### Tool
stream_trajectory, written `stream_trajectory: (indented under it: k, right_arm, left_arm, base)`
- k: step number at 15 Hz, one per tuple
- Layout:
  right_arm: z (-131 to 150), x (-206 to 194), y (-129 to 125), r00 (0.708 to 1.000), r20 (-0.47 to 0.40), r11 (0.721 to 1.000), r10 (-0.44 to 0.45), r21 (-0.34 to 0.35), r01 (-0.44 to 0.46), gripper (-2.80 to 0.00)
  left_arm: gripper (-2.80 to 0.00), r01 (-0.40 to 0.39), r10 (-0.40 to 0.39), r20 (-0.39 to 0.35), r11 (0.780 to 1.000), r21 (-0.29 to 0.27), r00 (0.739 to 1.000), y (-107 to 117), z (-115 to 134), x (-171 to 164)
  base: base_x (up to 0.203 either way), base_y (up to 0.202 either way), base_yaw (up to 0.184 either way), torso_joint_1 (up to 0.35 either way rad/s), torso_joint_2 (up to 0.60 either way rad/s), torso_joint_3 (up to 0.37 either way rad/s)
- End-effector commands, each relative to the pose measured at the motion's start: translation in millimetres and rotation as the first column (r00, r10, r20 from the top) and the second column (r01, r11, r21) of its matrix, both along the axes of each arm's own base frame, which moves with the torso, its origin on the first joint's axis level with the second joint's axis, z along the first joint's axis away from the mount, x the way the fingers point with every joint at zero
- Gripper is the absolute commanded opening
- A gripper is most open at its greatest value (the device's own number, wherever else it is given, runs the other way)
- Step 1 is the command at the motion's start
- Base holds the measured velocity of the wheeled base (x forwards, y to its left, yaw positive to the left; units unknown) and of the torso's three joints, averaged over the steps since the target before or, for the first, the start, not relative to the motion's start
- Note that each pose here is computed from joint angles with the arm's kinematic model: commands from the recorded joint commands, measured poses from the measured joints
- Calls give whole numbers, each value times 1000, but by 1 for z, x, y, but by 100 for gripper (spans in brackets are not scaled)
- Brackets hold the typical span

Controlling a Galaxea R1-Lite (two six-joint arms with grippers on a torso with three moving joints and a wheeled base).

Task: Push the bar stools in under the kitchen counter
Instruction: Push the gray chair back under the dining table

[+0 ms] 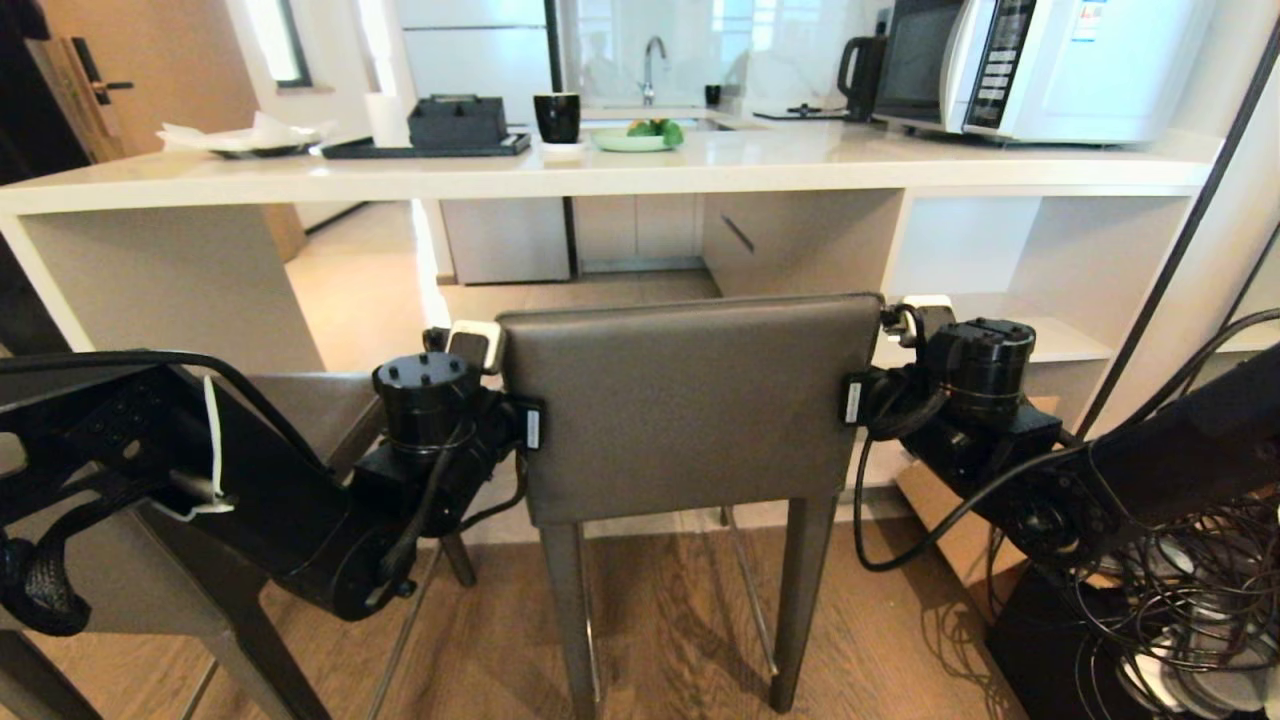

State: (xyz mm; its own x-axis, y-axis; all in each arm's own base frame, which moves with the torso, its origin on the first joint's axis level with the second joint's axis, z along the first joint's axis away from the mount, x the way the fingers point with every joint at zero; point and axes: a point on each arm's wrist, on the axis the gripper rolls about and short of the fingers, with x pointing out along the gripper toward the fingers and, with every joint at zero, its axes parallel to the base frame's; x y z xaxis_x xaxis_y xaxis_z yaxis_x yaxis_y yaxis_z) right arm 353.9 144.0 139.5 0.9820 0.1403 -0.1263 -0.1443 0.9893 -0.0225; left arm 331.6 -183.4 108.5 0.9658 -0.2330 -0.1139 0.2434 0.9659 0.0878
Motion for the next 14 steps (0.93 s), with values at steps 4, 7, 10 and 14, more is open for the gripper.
stream_trajectory:
  k: [4, 7, 10, 14]
  right_arm:
    - [19, 8, 6, 1000, 27, 1000, 17, 7, -17, -280]
    - [-10, -3, 0, 999, -41, 1000, 15, -17, -16, -280]
    - [-27, -5, -7, 999, -46, 1000, 2, -20, -3, -280]
    - [-32, -3, -8, 998, -58, 1000, 0, -26, -2, -280]
  left_arm:
    - [-280, 37, -37, -11, 999, 2, 999, -10, -4, -5]
    - [-280, 3, -3, 7, 1000, -4, 1000, -3, -1, 7]
    - [-280, -44, 44, 25, 999, -2, 999, -1, 5, 21]
    - [-280, -110, 107, 67, 993, 46, 992, 10, 12, 48]
  base:
    - [0, 0, 0, 0, 0, 0]
    - [0, 0, 0, 0, 0, 0]
    - [0, 0, 0, 0, 0, 0]
    - [0, 0, 0, 0, 0, 0]
